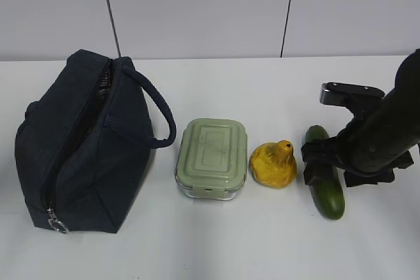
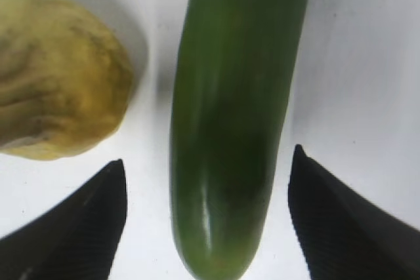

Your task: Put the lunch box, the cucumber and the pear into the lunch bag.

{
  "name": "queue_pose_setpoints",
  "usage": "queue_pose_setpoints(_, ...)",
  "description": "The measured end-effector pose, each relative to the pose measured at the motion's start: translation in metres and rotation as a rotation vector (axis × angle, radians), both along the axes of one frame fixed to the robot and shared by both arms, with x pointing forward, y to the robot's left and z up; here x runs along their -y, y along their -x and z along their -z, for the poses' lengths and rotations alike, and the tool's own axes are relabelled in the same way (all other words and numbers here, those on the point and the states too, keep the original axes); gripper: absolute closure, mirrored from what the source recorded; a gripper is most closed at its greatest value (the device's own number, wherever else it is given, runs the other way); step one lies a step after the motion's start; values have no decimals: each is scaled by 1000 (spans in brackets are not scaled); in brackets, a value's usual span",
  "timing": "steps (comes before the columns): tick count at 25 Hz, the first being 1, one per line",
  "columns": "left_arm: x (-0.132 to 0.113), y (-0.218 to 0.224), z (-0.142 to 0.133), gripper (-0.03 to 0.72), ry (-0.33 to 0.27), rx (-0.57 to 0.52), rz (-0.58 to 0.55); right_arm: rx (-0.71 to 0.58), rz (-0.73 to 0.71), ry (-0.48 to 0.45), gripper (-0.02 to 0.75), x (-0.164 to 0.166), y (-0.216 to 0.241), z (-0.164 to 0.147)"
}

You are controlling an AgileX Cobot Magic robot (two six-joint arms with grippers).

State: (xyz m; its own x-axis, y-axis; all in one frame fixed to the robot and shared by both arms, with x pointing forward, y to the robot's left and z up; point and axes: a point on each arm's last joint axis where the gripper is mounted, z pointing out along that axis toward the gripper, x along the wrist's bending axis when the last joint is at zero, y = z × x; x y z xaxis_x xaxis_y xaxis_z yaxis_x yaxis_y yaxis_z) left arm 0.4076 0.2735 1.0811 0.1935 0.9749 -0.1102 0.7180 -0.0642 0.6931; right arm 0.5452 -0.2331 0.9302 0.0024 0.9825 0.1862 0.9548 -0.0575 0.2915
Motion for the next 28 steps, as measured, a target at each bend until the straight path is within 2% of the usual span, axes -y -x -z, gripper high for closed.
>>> queue_pose_setpoints(7, 1, -8, 7, 337, -3, -38, -1, 10, -5, 7, 146, 0, -1, 0)
queue_pose_setpoints(28, 0, -11, 6, 337, -2, -12, -8, -48, -23, 27, 148, 0, -7, 19)
